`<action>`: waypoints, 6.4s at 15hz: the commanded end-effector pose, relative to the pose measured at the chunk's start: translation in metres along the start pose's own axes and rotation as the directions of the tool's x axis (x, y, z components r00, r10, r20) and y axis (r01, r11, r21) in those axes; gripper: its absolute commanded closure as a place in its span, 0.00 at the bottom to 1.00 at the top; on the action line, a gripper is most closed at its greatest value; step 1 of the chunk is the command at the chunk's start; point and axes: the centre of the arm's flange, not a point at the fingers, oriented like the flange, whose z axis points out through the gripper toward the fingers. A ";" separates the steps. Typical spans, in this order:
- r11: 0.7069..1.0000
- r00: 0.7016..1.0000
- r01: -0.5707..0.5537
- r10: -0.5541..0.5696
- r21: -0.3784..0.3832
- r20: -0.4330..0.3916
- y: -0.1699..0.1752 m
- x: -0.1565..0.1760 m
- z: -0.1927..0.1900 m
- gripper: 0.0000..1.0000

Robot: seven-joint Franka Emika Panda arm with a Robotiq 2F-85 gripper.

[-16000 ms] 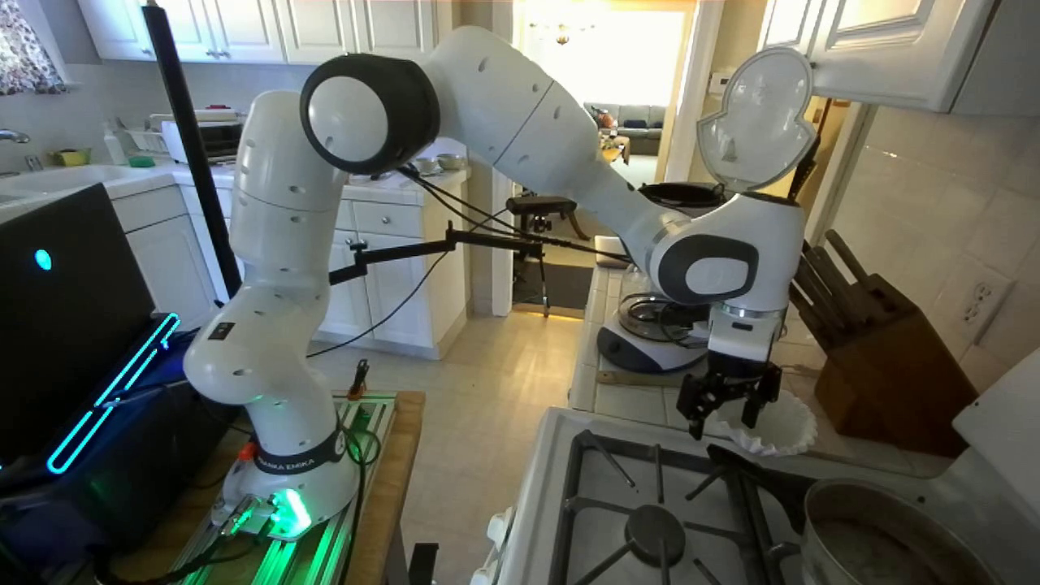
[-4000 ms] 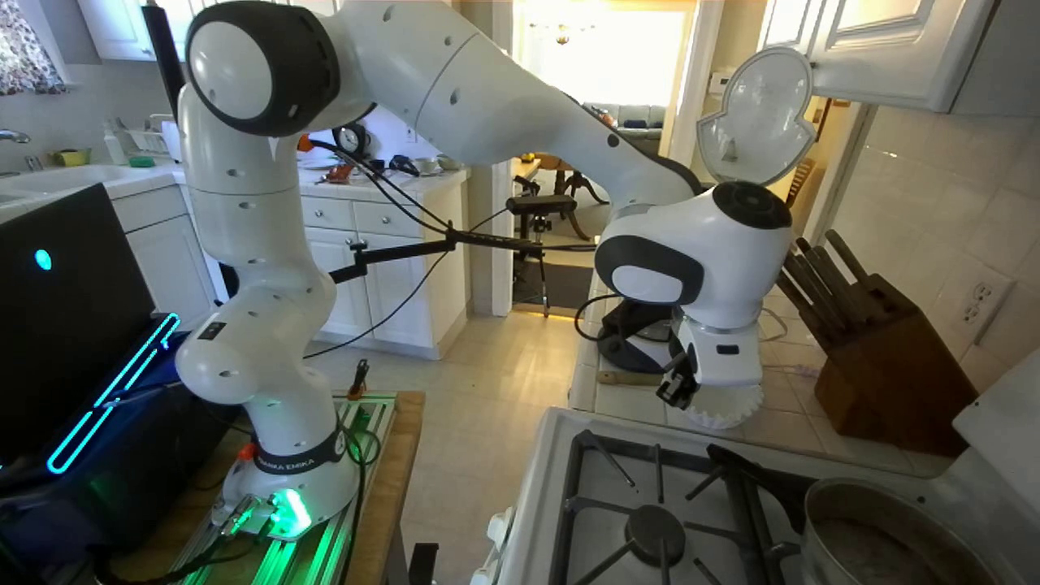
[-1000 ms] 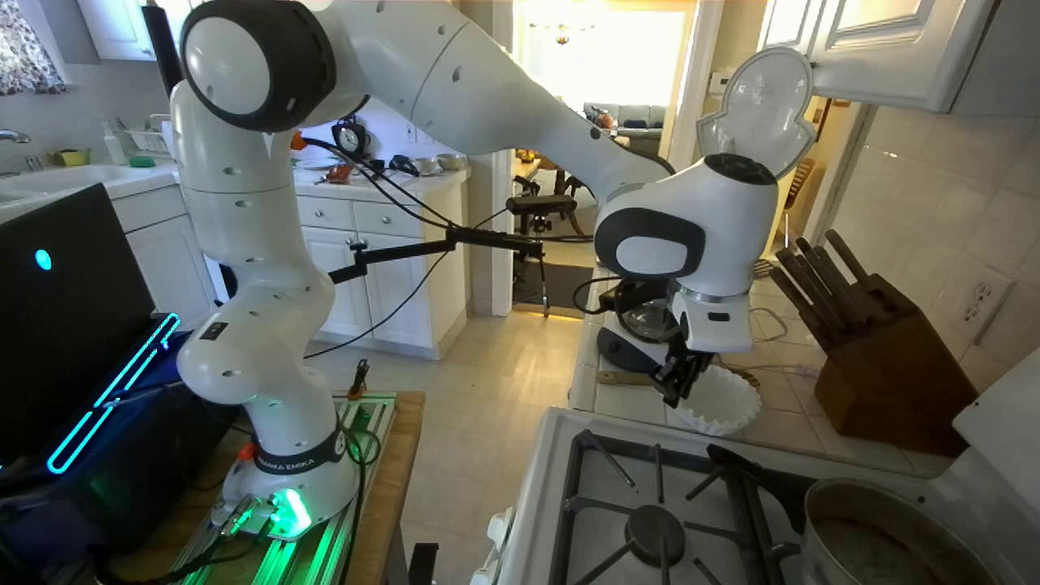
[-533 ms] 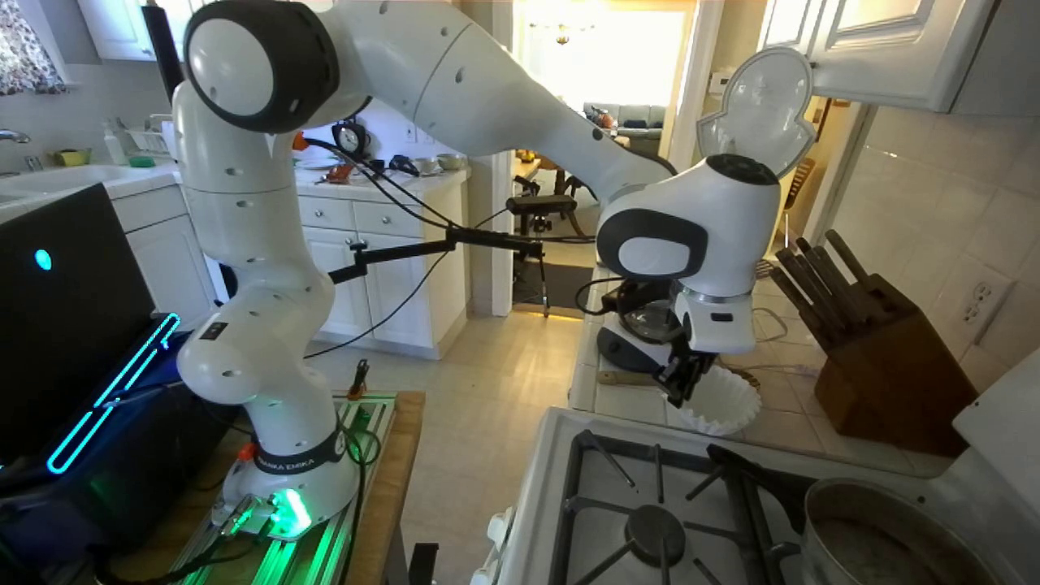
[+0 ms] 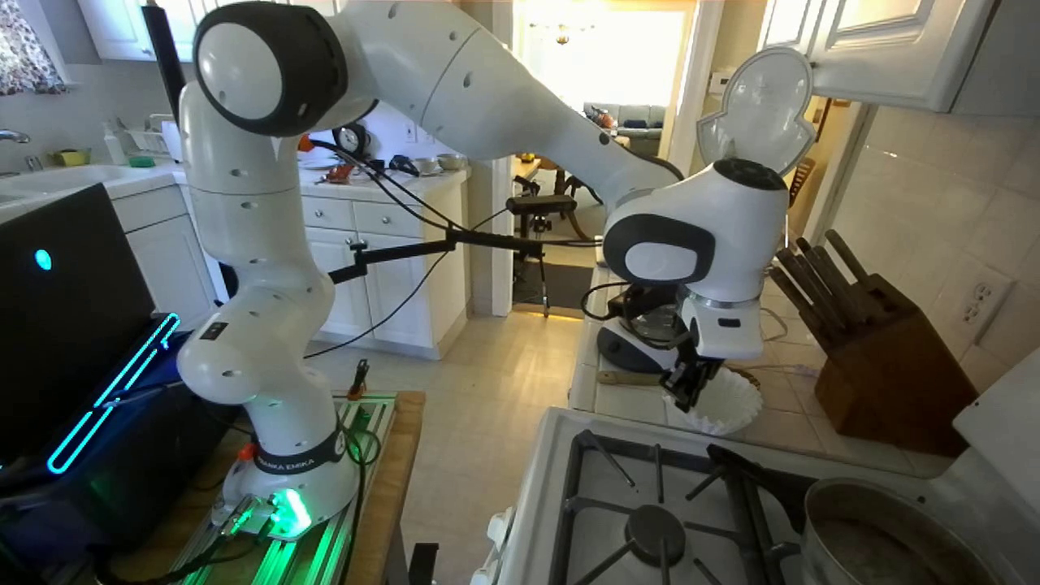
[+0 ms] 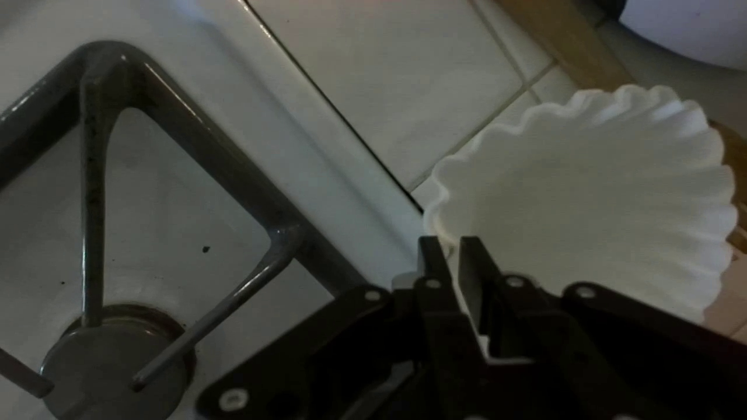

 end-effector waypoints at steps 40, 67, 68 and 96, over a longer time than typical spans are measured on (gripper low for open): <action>0.992 0.997 0.077 -0.075 -0.100 0.020 -0.001 -0.003 -0.032 0.99; 0.988 0.989 0.114 -0.123 0.106 0.087 -0.001 0.000 -0.203 0.99; 0.987 0.987 0.122 -0.132 0.106 0.094 0.002 -0.002 -0.210 0.99; 0.811 0.856 0.435 -0.507 0.391 0.099 0.003 -0.199 -0.307 0.99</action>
